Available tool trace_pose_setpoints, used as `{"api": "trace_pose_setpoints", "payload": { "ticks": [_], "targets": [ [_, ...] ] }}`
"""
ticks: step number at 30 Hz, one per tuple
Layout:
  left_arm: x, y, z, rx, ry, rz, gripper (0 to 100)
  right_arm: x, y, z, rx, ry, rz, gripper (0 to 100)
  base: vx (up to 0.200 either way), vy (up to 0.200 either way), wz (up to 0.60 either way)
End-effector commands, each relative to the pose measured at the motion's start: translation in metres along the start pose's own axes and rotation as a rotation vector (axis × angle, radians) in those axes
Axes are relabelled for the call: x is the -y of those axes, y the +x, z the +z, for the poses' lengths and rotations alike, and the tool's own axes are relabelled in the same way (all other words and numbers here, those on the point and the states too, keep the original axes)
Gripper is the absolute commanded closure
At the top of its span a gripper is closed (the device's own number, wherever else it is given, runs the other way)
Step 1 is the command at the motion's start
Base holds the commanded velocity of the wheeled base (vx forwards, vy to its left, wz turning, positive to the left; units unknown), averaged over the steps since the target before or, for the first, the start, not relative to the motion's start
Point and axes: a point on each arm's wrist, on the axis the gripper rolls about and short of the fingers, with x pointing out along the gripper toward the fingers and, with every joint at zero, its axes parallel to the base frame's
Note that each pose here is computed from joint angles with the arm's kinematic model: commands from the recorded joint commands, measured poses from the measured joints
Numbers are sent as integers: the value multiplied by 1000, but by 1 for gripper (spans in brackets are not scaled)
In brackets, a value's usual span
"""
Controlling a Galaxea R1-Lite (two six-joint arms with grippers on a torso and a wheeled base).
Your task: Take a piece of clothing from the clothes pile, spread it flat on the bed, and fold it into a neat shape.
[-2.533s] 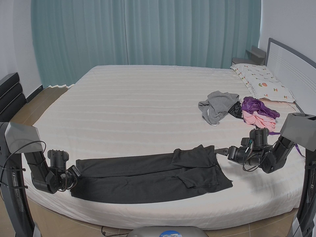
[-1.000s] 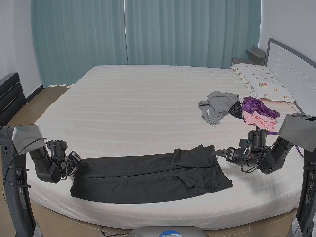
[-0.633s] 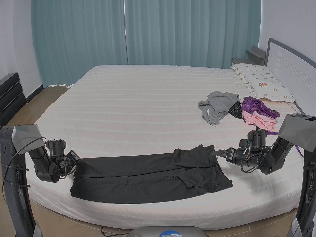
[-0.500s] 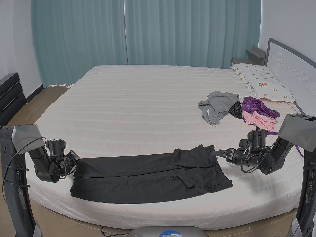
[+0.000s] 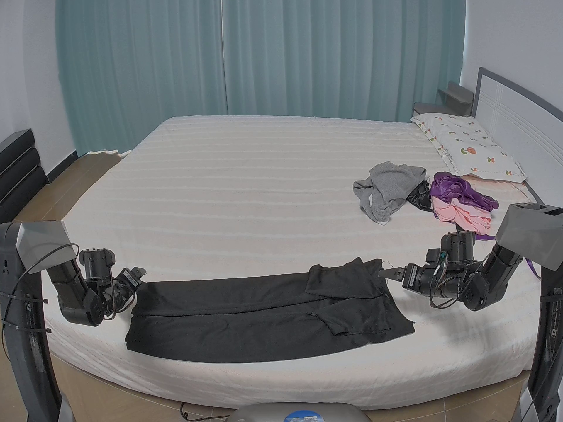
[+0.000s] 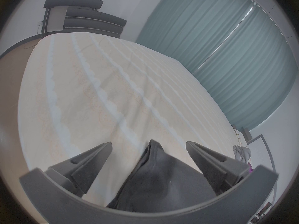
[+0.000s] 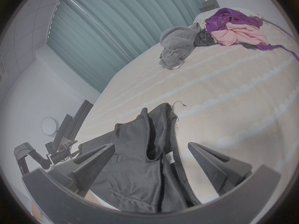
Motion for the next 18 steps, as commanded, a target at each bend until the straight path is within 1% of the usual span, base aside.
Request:
{"api": "trace_pose_setpoints", "payload": {
  "ticks": [1, 5, 9, 10, 14, 15, 17, 18],
  "targets": [
    [7, -28, 7, -12, 1, -41, 0, 0, 1, -1, -2, 1, 0, 0, 0, 0, 0],
    [9, -47, 5, -78, 12, -109, 0, 1, 1, -2, -5, 2, -2, 0, 0, 0, 0],
    [6, -50, 0, -119, 52, -125, 0, 1, 1, -1, -5, 2, -2, 0, 0, 0, 0],
    [5, -49, -2, -126, 91, -124, 0, 0, 1, -1, -4, 1, -1, 0, 0, 0, 0],
    [0, -45, -12, -160, 186, -116, 0, 0, 1, -2, -7, 1, -1, 0, 0, 0, 0],
    [0, -45, -13, -164, 189, -114, 0, 0, 1, -2, -7, 1, -1, 0, 0, 0, 0],
    [-4, -41, -21, -187, 251, -107, 0, 1, 1, -2, -8, 3, -3, 0, 0, 0, 0],
    [-4, -41, -21, -187, 251, -107, 0, 1, 1, -2, -8, 3, -3, 0, 0, 0, 0]
  ]
}}
